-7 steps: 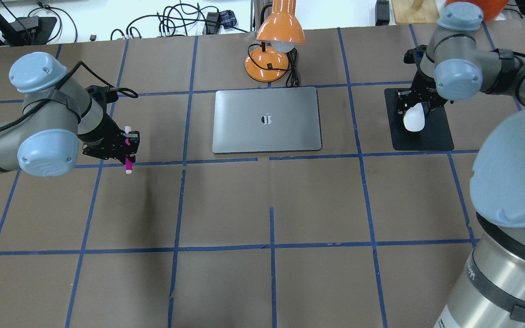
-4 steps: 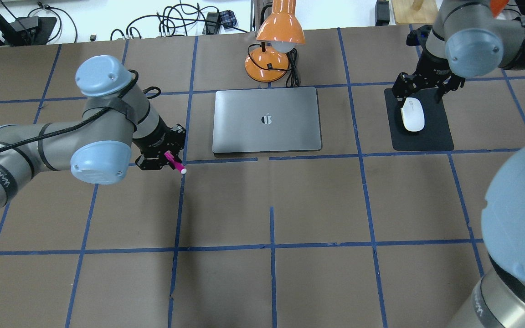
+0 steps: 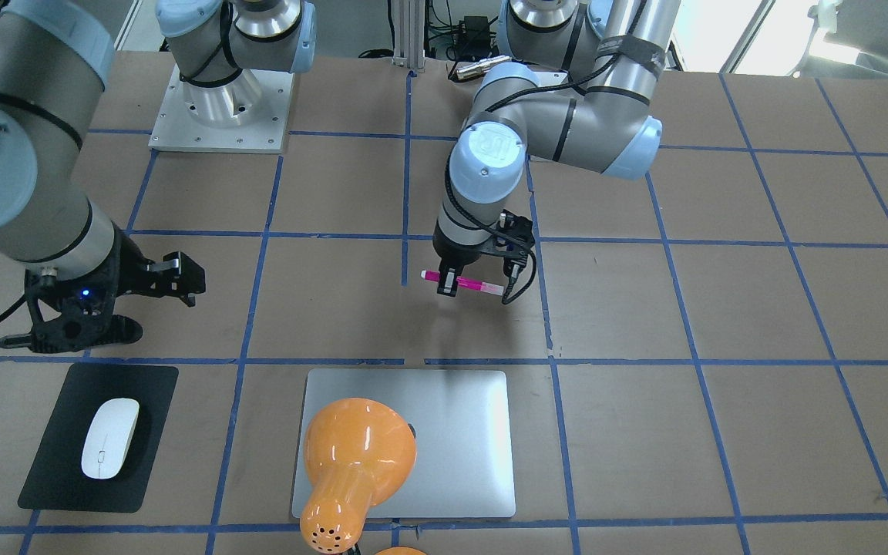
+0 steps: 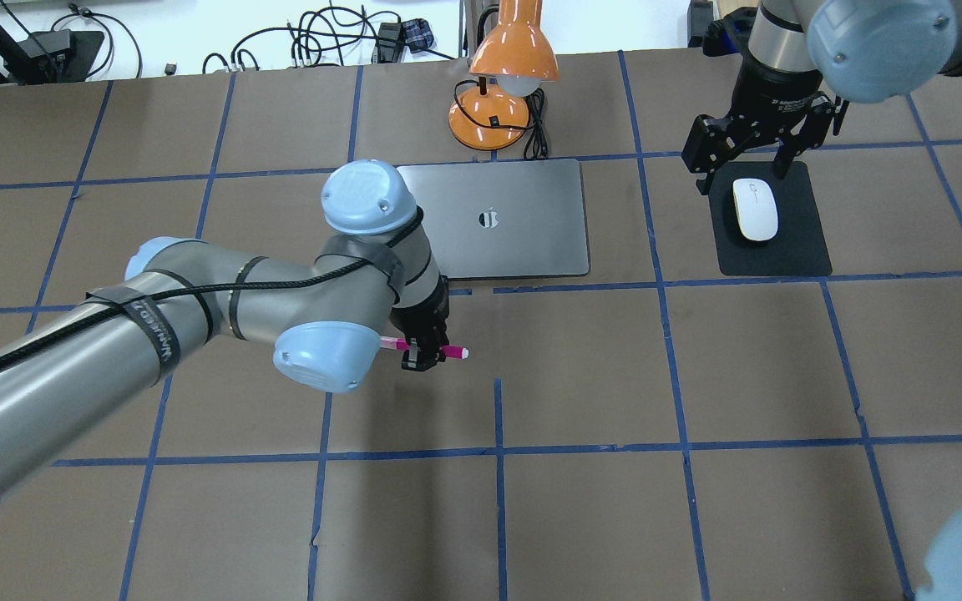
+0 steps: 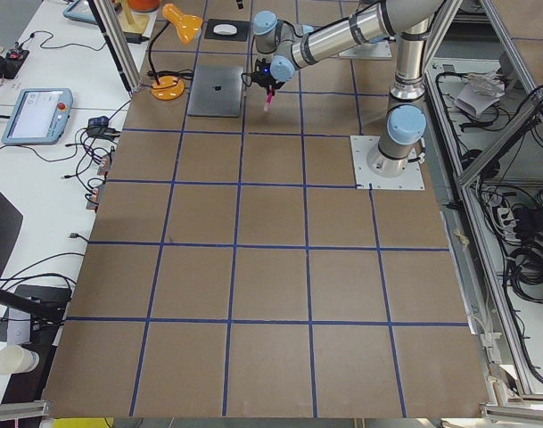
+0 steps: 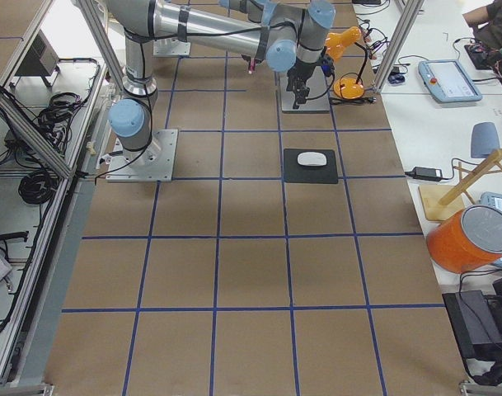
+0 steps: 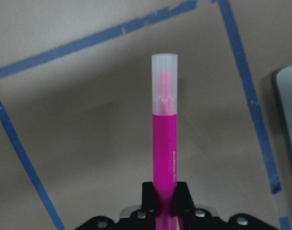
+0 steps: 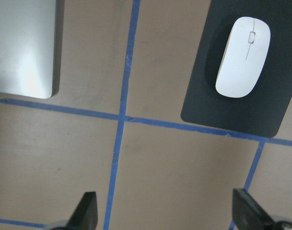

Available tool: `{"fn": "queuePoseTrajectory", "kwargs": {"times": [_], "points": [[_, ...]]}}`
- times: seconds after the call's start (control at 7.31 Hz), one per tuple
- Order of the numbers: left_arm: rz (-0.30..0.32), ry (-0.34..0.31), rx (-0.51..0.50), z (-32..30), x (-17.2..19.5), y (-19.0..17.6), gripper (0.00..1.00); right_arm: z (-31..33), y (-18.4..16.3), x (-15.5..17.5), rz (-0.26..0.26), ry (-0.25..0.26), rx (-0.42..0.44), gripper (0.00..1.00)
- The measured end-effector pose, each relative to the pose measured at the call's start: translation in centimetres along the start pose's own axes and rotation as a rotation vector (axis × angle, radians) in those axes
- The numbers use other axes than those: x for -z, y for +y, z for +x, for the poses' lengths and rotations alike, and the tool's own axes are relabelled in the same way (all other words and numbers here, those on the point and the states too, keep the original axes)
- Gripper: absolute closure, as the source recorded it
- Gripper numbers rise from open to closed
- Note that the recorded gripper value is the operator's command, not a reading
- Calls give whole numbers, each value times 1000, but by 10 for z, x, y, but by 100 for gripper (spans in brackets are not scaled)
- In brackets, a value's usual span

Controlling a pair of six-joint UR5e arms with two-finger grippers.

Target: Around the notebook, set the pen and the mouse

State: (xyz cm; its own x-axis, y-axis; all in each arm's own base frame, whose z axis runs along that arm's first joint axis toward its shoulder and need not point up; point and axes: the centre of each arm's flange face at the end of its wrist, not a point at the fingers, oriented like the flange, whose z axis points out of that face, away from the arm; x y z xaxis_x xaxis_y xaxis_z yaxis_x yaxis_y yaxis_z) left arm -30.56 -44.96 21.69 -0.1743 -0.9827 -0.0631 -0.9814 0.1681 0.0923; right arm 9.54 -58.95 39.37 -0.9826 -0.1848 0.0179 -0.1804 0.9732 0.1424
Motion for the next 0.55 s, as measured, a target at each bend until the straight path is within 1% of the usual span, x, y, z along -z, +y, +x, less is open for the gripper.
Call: {"fn": "queuePoseTrajectory", "kwargs": {"times": [0.27,0.55], "points": [[-7,36,68,13,-20,38,100,-29,33,31,-3,-1,14,0],[-14,58,91,32,-24,71,100,-43,79,71,-18,10,-13,0]]}}
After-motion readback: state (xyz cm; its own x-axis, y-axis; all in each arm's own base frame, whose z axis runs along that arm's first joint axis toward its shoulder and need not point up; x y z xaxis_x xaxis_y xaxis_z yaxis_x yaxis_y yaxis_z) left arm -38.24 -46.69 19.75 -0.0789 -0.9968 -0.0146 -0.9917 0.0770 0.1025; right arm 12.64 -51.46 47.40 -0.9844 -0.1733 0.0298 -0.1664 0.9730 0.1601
